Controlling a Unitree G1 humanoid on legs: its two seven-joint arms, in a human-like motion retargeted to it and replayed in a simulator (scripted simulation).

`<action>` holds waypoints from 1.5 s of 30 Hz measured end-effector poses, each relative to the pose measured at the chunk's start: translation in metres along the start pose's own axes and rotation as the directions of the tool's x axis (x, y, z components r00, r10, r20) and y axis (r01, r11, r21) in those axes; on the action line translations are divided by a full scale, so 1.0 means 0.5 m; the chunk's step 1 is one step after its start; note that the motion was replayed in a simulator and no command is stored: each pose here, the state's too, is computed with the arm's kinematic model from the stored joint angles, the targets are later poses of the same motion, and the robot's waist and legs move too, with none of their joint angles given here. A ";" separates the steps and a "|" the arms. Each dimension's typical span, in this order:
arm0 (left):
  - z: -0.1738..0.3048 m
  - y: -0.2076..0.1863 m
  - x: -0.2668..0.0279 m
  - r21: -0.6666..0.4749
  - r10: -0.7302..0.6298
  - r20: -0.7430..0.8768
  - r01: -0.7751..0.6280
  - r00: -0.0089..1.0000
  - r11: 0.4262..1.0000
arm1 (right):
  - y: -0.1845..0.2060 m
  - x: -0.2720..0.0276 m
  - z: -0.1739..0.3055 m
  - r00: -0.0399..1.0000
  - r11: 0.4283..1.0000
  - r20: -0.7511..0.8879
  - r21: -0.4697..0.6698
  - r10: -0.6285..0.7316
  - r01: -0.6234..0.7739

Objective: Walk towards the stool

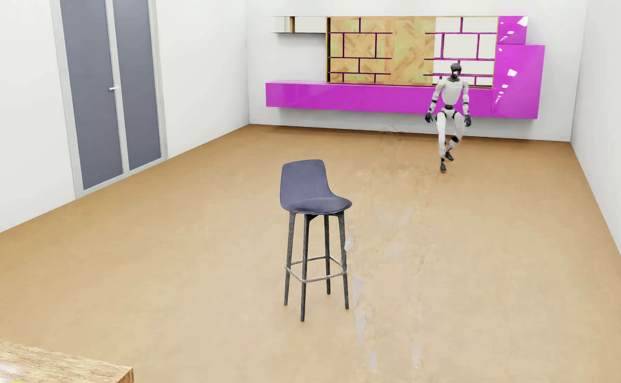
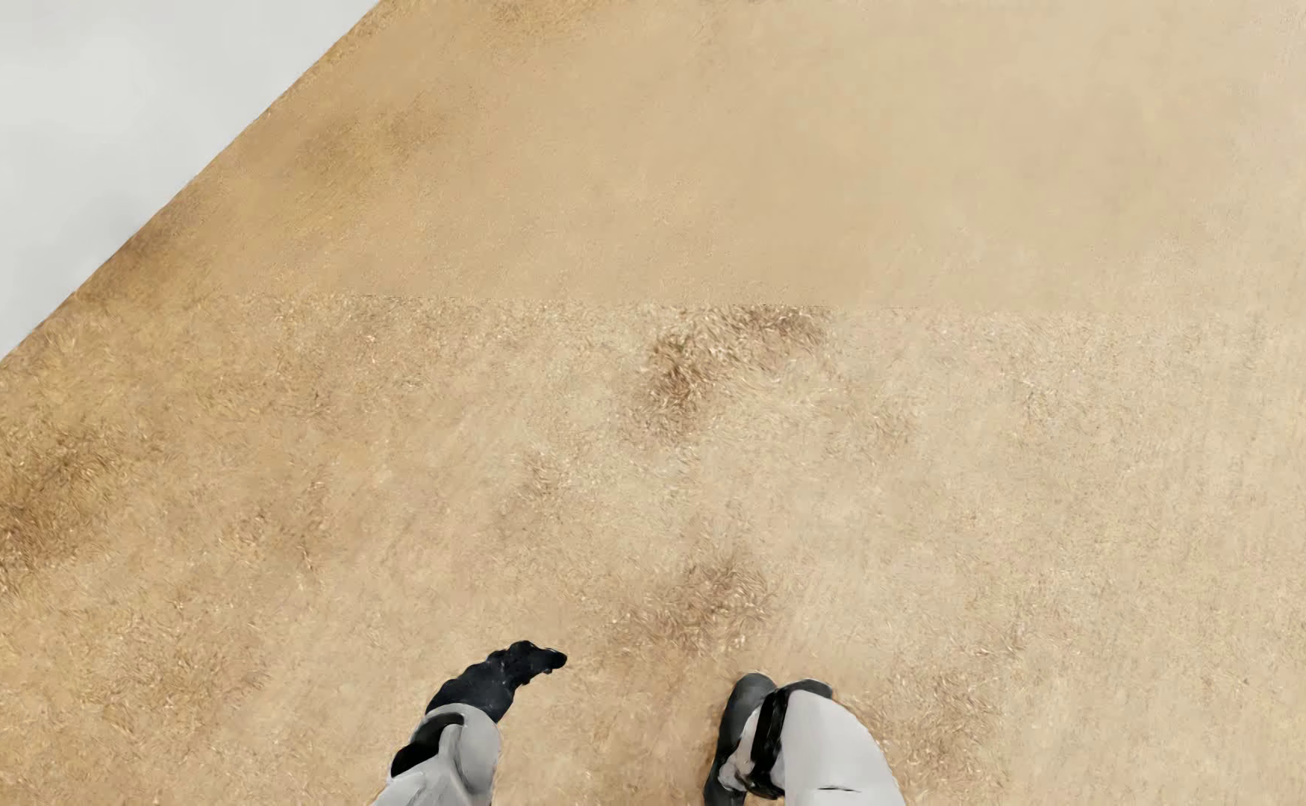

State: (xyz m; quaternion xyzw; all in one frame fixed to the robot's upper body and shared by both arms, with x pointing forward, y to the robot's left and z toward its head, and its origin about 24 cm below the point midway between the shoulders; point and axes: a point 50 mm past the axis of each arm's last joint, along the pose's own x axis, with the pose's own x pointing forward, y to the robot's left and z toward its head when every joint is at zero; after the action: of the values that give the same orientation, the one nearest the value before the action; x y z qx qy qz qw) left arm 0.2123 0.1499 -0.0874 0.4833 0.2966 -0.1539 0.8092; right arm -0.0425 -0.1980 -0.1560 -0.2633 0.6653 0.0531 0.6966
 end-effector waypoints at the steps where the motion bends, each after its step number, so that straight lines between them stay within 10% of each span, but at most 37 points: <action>1: -0.055 -0.021 -0.006 -0.038 -0.024 -0.122 0.019 0.992 0.999 | 0.010 0.001 -0.001 0.999 0.999 -0.023 -0.022 0.036 -0.037; 5: -0.236 -0.150 -0.095 -0.133 -0.288 -0.497 0.256 0.819 0.958 | -0.076 0.026 0.116 0.989 0.970 0.143 -0.236 -0.032 0.066; 9: -0.306 -0.254 -0.223 -0.305 -0.545 -0.504 0.452 0.670 0.838 | -0.179 -0.029 0.358 0.791 0.907 0.589 -0.222 -0.168 0.358; 14: -0.327 -0.277 -0.294 -0.373 -0.421 -0.612 0.225 0.669 0.900 | -0.213 -0.171 0.487 0.361 0.902 0.872 0.180 -0.331 0.392; 19: -0.236 -0.204 -0.144 -0.271 -0.351 -0.509 0.241 0.786 0.932 | -0.167 -0.057 0.319 0.752 0.935 0.622 -0.090 -0.217 0.344; 24: -0.039 0.069 0.019 0.166 0.026 -0.033 -0.020 0.999 0.986 | -0.137 0.023 0.089 0.969 0.961 0.059 0.161 -0.238 0.226; 30: 0.004 0.196 0.007 -0.068 0.370 0.030 -0.368 0.928 0.927 | -0.022 -0.015 -0.028 0.987 0.952 -0.048 0.259 -0.156 0.163; 33: -0.077 0.060 -0.009 -0.183 0.182 -0.191 -0.217 0.965 0.959 | -0.077 0.023 0.119 0.965 0.964 0.103 0.137 -0.243 0.228; 36: -0.172 -0.131 -0.066 -0.181 -0.305 -0.374 0.254 0.876 0.950 | -0.141 -0.011 0.363 0.833 0.950 0.513 -0.095 -0.208 0.296; 38: -0.236 -0.197 -0.135 -0.185 -0.538 -0.412 0.511 0.735 0.839 | -0.175 -0.126 0.543 0.529 0.883 0.838 -0.141 -0.134 0.448; 41: -0.306 -0.249 -0.249 -0.367 -0.386 -0.596 0.189 0.705 0.911 | -0.189 -0.294 0.637 0.054 0.883 0.995 0.047 -0.081 0.468; 45: -0.264 -0.311 -0.251 -0.411 -0.571 -0.518 0.400 0.636 0.819 | -0.204 -0.211 0.477 0.349 0.882 0.937 -0.142 -0.026 0.449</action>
State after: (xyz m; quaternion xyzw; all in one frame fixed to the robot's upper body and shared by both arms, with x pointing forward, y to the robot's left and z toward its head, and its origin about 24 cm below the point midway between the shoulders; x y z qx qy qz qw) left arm -0.0119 0.1848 -0.1631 0.2977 0.6828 -0.1599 0.6478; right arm 0.2036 -0.1516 -0.0306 -0.4135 0.0984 0.2113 0.8802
